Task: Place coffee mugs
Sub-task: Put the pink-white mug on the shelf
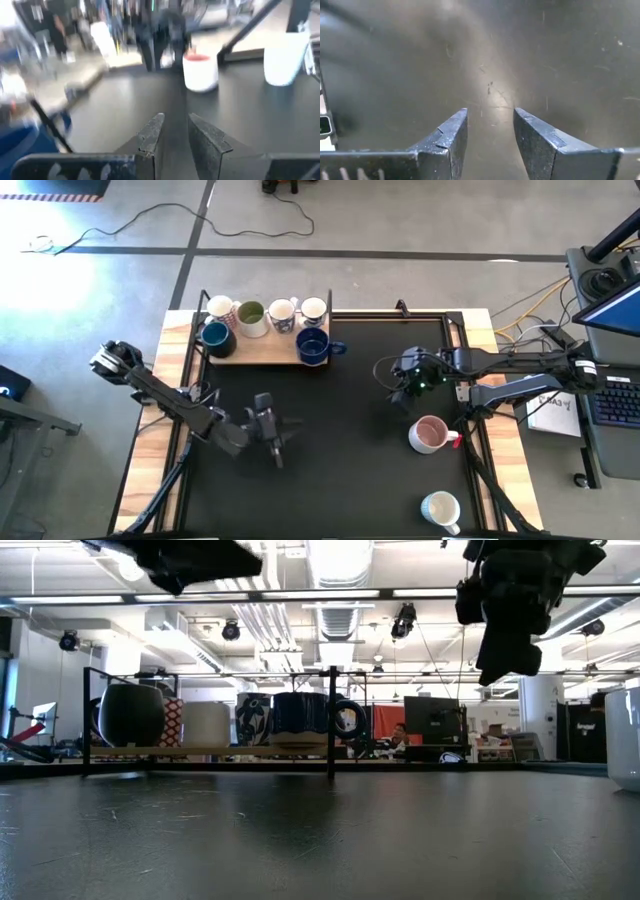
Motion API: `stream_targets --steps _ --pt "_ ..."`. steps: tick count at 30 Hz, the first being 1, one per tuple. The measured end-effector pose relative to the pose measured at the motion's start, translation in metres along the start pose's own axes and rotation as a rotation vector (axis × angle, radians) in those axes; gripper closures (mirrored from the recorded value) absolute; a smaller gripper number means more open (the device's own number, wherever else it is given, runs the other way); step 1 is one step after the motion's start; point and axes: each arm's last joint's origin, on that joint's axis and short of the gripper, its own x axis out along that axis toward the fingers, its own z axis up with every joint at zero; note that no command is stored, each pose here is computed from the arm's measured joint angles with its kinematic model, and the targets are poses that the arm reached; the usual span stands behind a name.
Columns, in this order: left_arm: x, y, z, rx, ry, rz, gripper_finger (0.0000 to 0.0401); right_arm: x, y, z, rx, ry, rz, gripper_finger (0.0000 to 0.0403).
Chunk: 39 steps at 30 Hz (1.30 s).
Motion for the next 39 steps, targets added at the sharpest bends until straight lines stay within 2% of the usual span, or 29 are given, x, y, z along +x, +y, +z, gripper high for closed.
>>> stream_targets --steps 3,5,9,12,14,19,24,28,31,34,39 --pt "-0.005 0.005 -0.009 0.12 -0.12 -0.012 0.0335 0.003 0.0 0.0 0.035 0.015 -0.002 0.0257" --pt "-0.009 0.009 -0.011 0.143 -0.213 -0.017 0.0335 0.005 0.0 -0.002 0.112 0.062 0.025 0.0257" --pt "-0.013 0.013 -0.016 0.027 -0.304 -0.045 0.0335 0.006 0.004 -0.015 0.257 0.263 0.111 0.0266" --pt "-0.013 0.009 -0.018 0.004 -0.33 -0.185 0.0335 0.006 0.01 -0.028 0.314 0.372 0.089 0.0279" --pt "-0.01 0.004 -0.022 0.026 -0.326 -0.24 0.0335 0.005 0.016 -0.034 0.326 0.417 0.08 0.0286" --pt "-0.001 0.0 -0.017 0.008 -0.33 -0.22 0.0335 0.001 0.033 -0.037 0.322 0.412 0.063 0.0289" --pt "0.001 -0.001 -0.016 -0.018 -0.329 -0.221 0.0335 -0.012 0.038 -0.042 0.233 0.428 -0.045 0.0288" --pt "0.003 -0.003 -0.014 -0.022 -0.333 -0.22 0.0335 -0.03 0.036 -0.042 0.074 0.429 -0.206 0.0291" --pt "0.006 -0.006 -0.009 -0.031 -0.345 -0.219 0.0335 -0.036 0.03 -0.048 -0.076 0.492 -0.3 0.0289" --pt "0.011 -0.011 -0.008 -0.029 -0.342 -0.22 0.0335 -0.033 0.024 -0.054 -0.149 0.533 -0.336 0.0289" --pt "0.015 -0.015 -0.004 -0.049 -0.345 -0.222 0.0335 -0.026 0.017 -0.061 -0.189 0.571 -0.342 0.0289"
